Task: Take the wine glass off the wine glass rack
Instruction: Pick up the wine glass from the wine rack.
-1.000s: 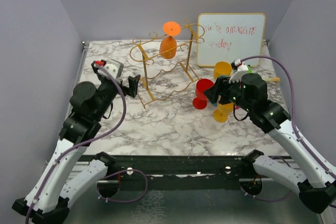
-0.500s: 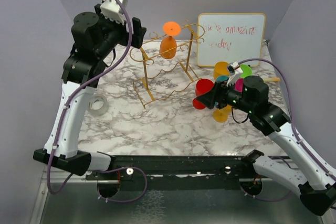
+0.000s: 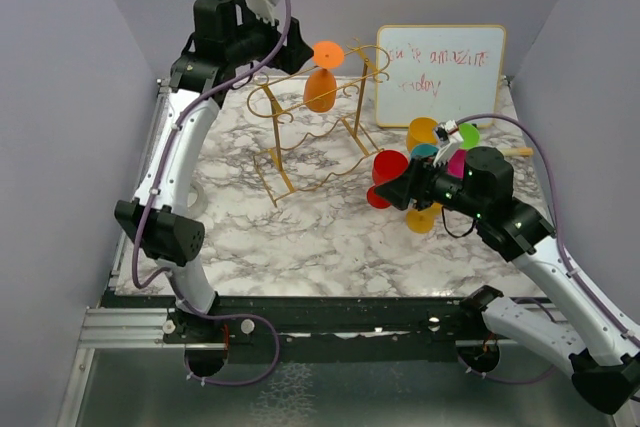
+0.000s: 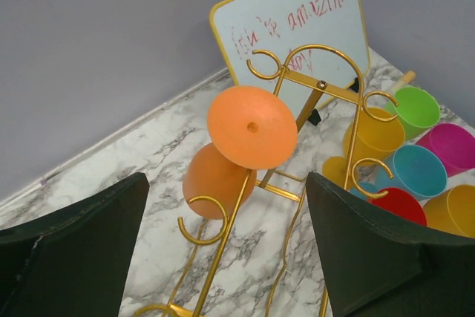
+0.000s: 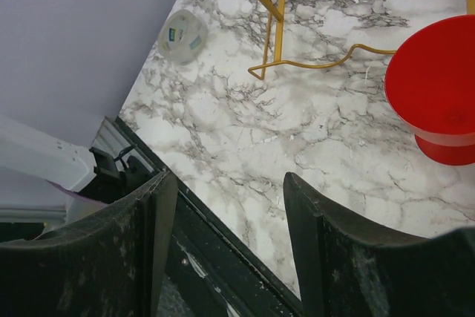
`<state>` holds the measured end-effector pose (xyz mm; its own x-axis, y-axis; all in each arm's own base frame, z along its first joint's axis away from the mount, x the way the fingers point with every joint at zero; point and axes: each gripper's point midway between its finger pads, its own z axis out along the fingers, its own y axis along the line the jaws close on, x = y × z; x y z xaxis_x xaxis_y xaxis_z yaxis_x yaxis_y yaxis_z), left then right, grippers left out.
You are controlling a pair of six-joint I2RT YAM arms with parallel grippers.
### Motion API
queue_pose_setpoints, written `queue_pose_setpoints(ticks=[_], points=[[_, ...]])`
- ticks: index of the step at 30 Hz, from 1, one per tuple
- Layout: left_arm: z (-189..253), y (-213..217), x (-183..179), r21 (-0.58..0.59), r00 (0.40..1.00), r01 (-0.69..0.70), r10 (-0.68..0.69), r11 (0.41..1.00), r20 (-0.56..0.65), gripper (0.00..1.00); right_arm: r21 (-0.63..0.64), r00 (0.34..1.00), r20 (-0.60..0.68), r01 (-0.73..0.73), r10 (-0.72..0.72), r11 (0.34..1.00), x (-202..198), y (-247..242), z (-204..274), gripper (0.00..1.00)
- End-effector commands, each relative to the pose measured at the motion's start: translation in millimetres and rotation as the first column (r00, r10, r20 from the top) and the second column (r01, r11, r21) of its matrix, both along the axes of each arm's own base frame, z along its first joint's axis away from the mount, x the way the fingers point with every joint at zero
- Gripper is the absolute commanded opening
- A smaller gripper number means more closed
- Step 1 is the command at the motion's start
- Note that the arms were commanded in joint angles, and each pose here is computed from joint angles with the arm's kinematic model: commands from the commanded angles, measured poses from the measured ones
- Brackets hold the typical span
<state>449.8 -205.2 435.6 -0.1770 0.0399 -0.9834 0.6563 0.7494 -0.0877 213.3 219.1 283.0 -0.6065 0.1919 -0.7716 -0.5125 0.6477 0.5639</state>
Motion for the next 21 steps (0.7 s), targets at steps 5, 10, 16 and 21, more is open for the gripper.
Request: queue_pose_setpoints(ticks=[5, 10, 16, 21], points=[[-9, -28, 22, -0.079, 0.986, 0.152, -0.157, 0.985, -0.059, 0.82, 0.011, 0.997, -0.064, -0.036, 0.037, 0.999, -9, 5, -11, 0.65], [-28, -35, 38, -0.106, 0.976, 0.175, -0.186, 0.979, -0.11, 0.77, -0.001, 0.997, -0.074, -0.027, 0.027, 1.0, -9, 3, -14, 0.65], [-41, -36, 46, -0.112, 0.971, 0.182, -0.196, 0.977, -0.136, 0.71, -0.007, 0.996, -0.085, -0.024, 0.023, 1.0, -10, 1, -18, 0.65], [-49, -38, 46, -0.117, 0.963, 0.202, -0.219, 0.972, -0.154, 0.67, -0.009, 0.995, -0.097, -0.021, 0.02, 1.0, -10, 1, -22, 0.65]])
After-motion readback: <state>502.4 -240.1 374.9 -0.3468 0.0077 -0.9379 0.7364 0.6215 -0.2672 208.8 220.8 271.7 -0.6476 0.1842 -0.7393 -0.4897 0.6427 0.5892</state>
